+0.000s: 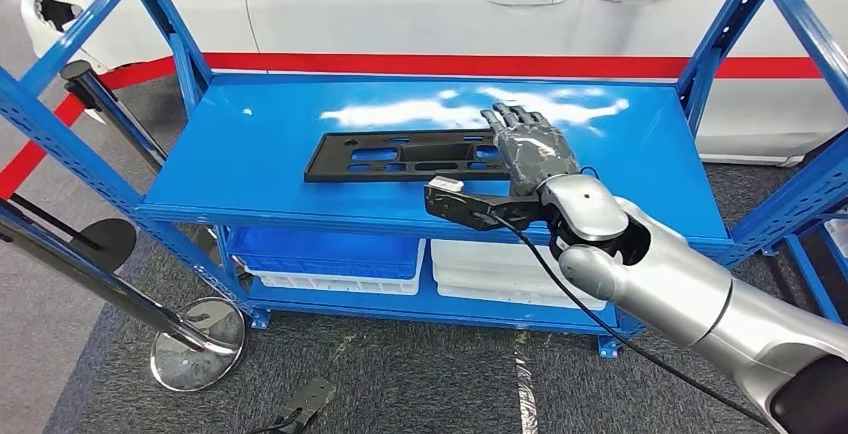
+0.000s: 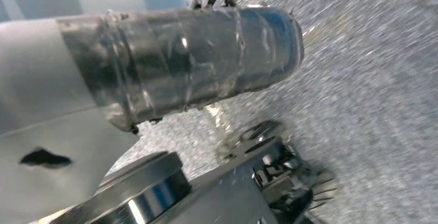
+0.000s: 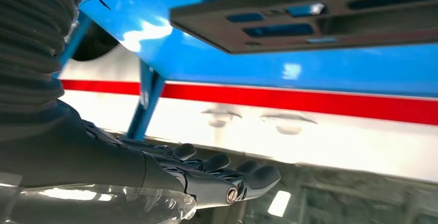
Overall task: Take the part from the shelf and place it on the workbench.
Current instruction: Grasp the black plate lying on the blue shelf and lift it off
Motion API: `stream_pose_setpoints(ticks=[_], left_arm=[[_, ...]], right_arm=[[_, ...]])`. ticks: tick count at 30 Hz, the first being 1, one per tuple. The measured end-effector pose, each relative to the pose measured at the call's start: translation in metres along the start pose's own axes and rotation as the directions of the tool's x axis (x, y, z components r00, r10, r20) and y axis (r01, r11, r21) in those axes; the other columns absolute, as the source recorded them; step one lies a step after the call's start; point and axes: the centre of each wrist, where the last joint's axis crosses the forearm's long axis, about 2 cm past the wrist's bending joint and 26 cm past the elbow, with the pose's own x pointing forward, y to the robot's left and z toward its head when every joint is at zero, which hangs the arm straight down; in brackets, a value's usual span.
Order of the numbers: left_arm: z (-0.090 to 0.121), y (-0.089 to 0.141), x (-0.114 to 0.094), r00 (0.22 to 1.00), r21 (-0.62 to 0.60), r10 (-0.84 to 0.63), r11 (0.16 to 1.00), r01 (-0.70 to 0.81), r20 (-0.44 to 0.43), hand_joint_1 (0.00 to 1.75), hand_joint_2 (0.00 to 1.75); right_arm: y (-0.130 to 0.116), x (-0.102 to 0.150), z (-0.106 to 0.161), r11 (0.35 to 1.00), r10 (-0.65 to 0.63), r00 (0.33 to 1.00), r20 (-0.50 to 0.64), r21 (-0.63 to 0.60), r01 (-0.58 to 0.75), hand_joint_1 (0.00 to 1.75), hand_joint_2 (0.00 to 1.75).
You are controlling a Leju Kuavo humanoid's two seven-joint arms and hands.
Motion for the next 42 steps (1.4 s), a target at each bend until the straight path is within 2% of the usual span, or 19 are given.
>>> stream_pose_setpoints(ticks=[12,16,22,29,32,35,42], left_arm=[[-0.001,0.002,0.004,1.000,0.006,-0.014,1.000,0.014,0.014,0.00,0.00],[-0.004,0.006,0.014,1.000,0.002,-0.017,1.000,0.017,0.025,0.00,0.00],[-0.002,0.002,0.006,1.000,-0.012,0.022,1.000,-0.022,0.013,0.00,0.00],[-0.003,0.003,0.011,0.997,-0.002,0.054,0.999,-0.054,0.056,0.00,0.00],[-0.003,0.000,0.012,0.996,-0.002,0.082,0.997,-0.082,0.034,0.00,0.00],[0.002,-0.006,0.000,0.994,-0.007,0.105,0.994,-0.106,-0.021,0.00,0.00],[0.008,-0.014,-0.017,0.991,-0.019,0.120,0.992,-0.122,-0.066,0.00,0.00]], right_arm=[[-0.004,0.007,0.000,1.000,-0.001,1.000,0.018,-0.016,0.001,0.00,1.75],[-0.009,0.023,0.000,0.999,0.026,0.998,0.058,-0.044,-0.023,0.00,1.75],[-0.010,0.027,0.000,0.997,0.079,0.994,0.078,-0.005,-0.079,0.00,1.75],[0.006,0.040,0.001,0.993,0.082,0.982,0.172,0.074,-0.095,0.00,1.75],[0.022,0.051,0.001,0.978,0.068,0.972,0.226,0.179,-0.110,0.00,1.75],[0.046,0.059,0.003,0.947,0.051,0.966,0.252,0.294,-0.127,0.00,1.75],[0.063,0.059,0.003,0.900,0.042,0.968,0.247,0.412,-0.145,0.00,1.75]])
